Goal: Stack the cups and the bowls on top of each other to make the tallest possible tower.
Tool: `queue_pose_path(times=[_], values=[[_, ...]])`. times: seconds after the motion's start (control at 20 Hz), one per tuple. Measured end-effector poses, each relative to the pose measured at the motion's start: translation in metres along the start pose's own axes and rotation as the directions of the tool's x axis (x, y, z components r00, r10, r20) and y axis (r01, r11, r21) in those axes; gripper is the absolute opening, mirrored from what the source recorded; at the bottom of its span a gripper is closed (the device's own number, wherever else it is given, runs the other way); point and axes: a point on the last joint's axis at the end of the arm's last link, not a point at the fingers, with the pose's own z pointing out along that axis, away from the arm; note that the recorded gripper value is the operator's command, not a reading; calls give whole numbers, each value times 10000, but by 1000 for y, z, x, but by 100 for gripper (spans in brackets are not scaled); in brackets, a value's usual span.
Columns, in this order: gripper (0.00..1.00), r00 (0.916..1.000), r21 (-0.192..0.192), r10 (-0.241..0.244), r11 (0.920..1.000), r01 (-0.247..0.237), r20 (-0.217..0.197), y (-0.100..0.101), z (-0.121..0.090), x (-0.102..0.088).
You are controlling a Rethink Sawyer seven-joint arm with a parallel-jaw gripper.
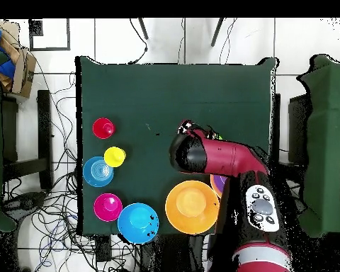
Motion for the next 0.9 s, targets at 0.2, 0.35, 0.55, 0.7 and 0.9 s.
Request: queue_pose_path(times=[0.2,0.35,0.55,0.7,0.9], values=[[100,10000,26,57,10000,-57,-39,-4,2,0],[100,9999,49,78,10000,-77,-107,-6,5,3],[100,9998,72,76,9999,-75,-188,-7,9,6],[100,9997,81,74,9999,-73,-220,-7,10,7],[100,9998,82,87,9999,-86,-202,-8,9,7]])
